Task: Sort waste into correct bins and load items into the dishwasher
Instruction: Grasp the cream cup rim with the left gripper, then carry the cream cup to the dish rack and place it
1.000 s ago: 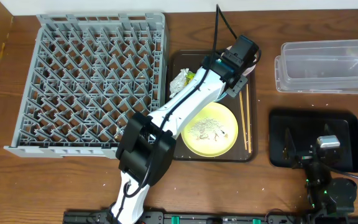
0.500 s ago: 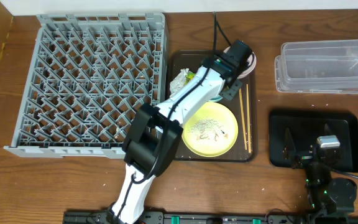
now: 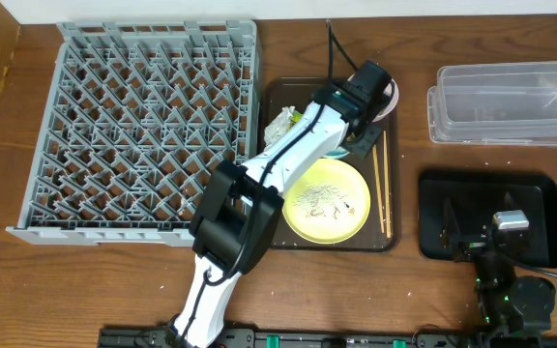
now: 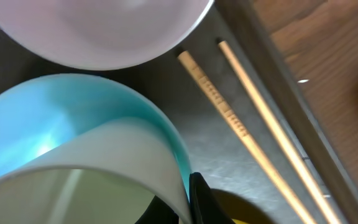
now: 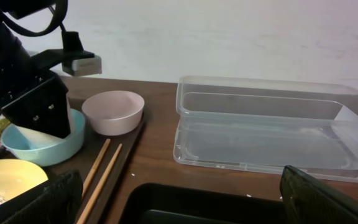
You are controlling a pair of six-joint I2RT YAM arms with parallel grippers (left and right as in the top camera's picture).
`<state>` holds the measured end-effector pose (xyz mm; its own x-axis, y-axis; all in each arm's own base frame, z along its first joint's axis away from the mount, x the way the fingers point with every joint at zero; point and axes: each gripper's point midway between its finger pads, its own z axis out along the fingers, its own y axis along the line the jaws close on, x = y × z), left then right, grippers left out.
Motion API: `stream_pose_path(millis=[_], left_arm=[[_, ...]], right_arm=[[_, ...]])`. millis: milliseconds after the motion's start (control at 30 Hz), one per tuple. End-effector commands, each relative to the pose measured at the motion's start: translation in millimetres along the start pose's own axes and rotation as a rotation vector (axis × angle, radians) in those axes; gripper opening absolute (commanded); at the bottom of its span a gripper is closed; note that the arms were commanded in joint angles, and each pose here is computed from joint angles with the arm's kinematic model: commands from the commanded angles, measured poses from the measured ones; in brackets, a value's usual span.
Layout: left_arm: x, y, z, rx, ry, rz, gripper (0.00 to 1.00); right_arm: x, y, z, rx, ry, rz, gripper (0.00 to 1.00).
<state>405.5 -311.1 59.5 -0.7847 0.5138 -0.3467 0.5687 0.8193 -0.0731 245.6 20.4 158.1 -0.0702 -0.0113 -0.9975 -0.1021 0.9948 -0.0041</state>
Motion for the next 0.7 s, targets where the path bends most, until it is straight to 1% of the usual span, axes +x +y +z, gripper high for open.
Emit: stream_pose_path(millis=[0, 267, 367, 500, 600, 667], left_arm=[[-13.3, -4.1, -21.0, 0.075, -0.046, -0.101, 0.08], [-36.6, 38.0, -83.7, 0.070, -0.180, -0.307, 0.07], [-43.1, 37.8, -111.2, 0.159, -0.225, -0.326, 0.08], [-51.5, 39.7, -159.7, 0.307, -0.305, -0.354, 0.07], [-55.8, 60.1, -191.4, 0.377, -0.368, -0.439, 0.07], [-54.9, 95.4, -212.3, 0.414, -0.418, -0.532, 0.07]], right_arm=[[0.7, 2.3, -0.1, -0.008, 0.000, -0.008, 0.99], [0.7, 2.3, -0.1, -0.008, 0.000, -0.008, 0.99], [0.7, 2.3, -0.1, -0.008, 0.000, -0.008, 0.99], [0.7, 2.3, -0.1, -0.008, 0.000, -0.008, 0.99], [0.7, 2.3, -0.1, -0.008, 0.000, -0.008, 0.99], [0.7, 2.3, -0.1, -0.008, 0.000, -0.008, 0.99]])
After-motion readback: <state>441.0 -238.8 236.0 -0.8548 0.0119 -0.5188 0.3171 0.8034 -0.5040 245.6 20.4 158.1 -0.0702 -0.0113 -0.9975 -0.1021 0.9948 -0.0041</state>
